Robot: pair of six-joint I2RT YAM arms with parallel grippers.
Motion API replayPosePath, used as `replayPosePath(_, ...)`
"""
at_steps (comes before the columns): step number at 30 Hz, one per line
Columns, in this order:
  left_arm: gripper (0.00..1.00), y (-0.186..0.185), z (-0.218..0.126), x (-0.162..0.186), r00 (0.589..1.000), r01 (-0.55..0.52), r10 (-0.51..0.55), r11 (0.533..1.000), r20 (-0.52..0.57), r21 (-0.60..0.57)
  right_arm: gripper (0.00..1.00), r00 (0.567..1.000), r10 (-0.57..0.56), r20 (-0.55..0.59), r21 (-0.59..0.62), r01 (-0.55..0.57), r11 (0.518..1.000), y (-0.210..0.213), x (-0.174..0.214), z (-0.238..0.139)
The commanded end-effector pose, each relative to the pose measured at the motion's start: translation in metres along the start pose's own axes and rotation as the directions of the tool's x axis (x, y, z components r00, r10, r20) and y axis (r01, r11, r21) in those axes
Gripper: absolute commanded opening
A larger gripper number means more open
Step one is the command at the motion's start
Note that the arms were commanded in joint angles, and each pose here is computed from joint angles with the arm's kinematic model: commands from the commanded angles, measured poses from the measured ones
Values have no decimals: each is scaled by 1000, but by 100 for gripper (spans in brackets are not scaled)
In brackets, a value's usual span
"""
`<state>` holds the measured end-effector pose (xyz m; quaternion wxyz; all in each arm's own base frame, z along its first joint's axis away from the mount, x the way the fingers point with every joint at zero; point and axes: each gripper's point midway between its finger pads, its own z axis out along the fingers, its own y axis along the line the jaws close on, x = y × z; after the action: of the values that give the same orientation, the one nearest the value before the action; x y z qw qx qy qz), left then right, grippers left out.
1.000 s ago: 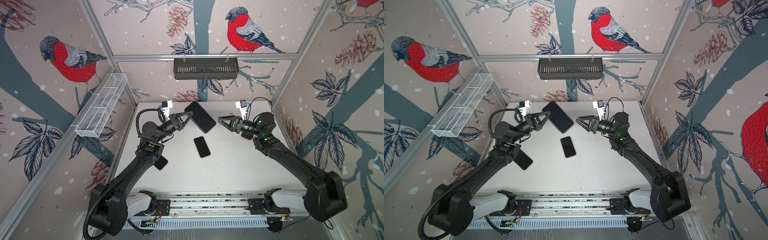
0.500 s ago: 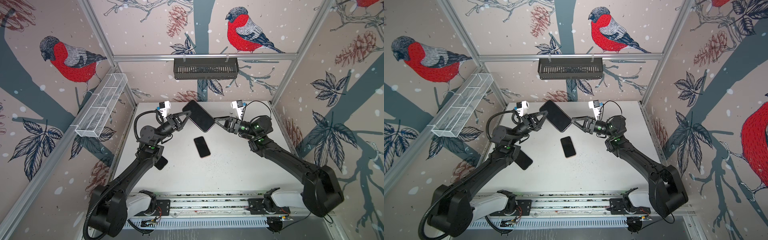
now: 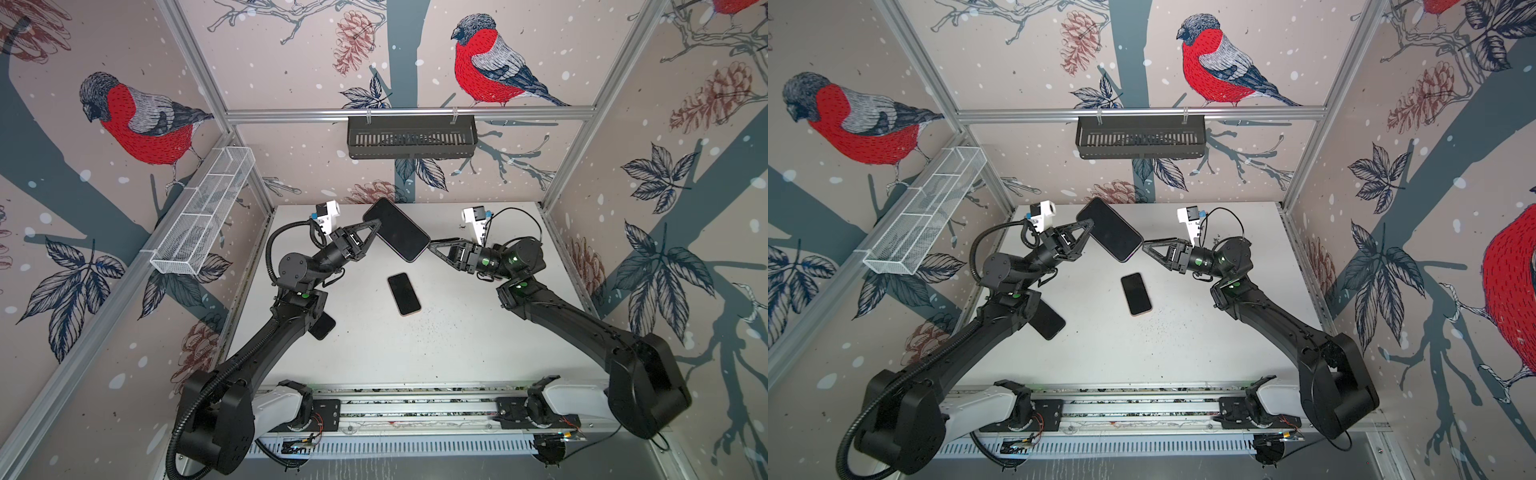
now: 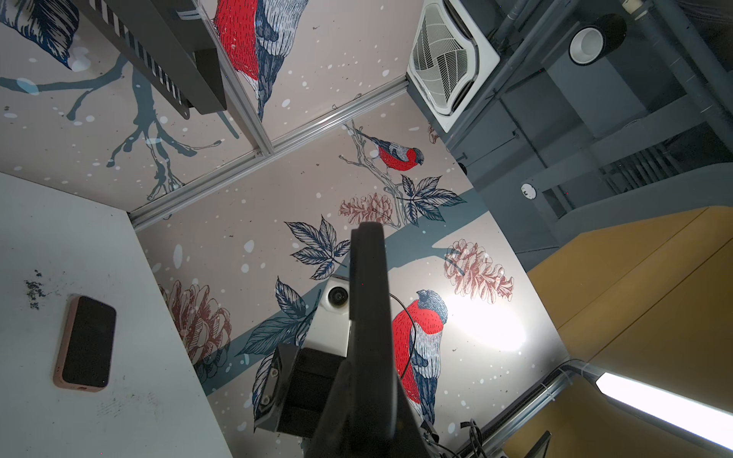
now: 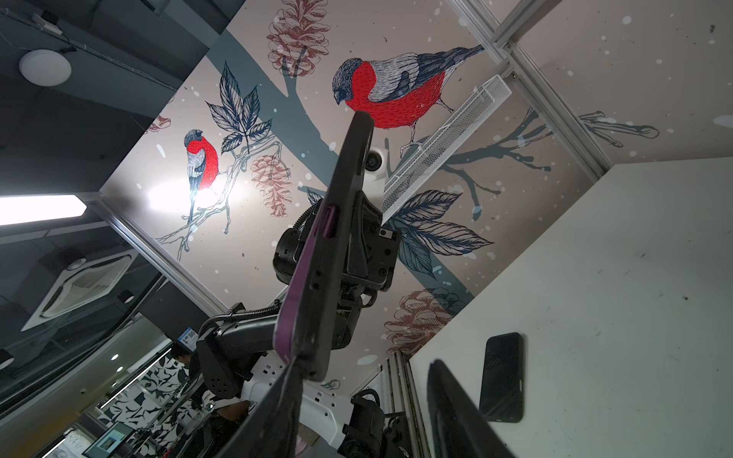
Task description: Take the phone out of the phone case
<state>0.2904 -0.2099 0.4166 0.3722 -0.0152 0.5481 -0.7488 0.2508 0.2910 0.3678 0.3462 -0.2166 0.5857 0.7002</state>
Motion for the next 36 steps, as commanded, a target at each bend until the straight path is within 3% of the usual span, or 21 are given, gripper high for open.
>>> replayPosePath(1, 0, -28, 0, -2, 998, -60, 60, 994, 4, 86, 52, 999, -39, 12, -20, 39, 999, 5, -3, 3)
replayPosePath(36, 0, -22, 0, 0, 996, -86, 86, 995, 4, 46, 56, 998, -57, -5, -57, 57, 997, 16, 10, 10)
